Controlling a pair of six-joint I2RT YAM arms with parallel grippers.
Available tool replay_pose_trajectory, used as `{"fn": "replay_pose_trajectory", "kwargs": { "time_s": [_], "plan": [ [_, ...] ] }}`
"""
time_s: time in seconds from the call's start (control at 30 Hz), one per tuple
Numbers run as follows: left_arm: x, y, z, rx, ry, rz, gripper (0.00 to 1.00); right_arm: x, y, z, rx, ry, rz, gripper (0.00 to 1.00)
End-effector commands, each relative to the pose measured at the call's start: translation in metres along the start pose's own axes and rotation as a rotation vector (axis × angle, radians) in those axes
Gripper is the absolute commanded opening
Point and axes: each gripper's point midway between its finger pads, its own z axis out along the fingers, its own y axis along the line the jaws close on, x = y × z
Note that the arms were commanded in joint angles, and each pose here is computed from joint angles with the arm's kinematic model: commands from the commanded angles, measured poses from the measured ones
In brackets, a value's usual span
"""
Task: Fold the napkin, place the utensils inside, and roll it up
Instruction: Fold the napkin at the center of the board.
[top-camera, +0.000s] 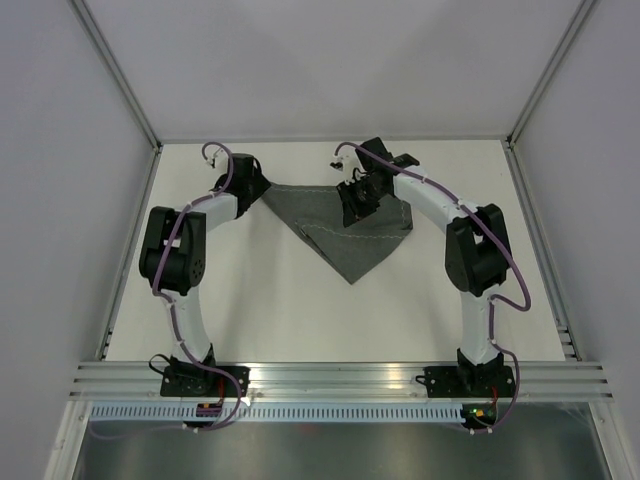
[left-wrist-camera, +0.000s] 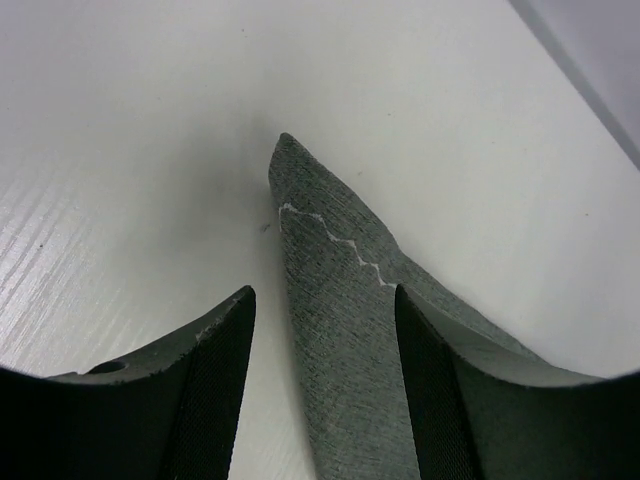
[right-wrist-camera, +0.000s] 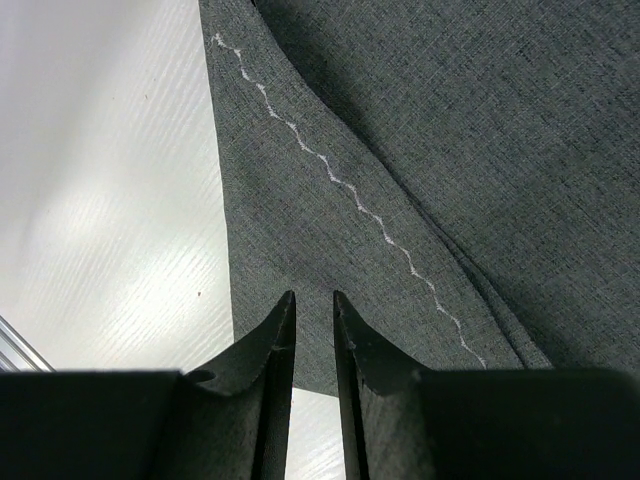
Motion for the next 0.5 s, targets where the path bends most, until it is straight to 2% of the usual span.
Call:
{"fn": "replay_pose_trajectory", "kwargs": {
  "time_s": [0.0,0.17,0.47],
  "plan": [
    [-0.002,-0.008,0.010,-0.009,0.032,-0.047,0.63,-0.025,0.009,-0.031,0.013,-0.090,-0.030,0.27],
    [-0.003,-0.002,0.022,-0.051,0.048,-0.040,0.60,-0.030,0.014,-0.044,0.018,-0.114,-0.041,0.27],
    [-0.004,0.008,0.039,-0.121,0.050,-0.021,0.50,-0.027,0.014,-0.057,0.035,-0.117,-0.060,0.27]
  ]
}}
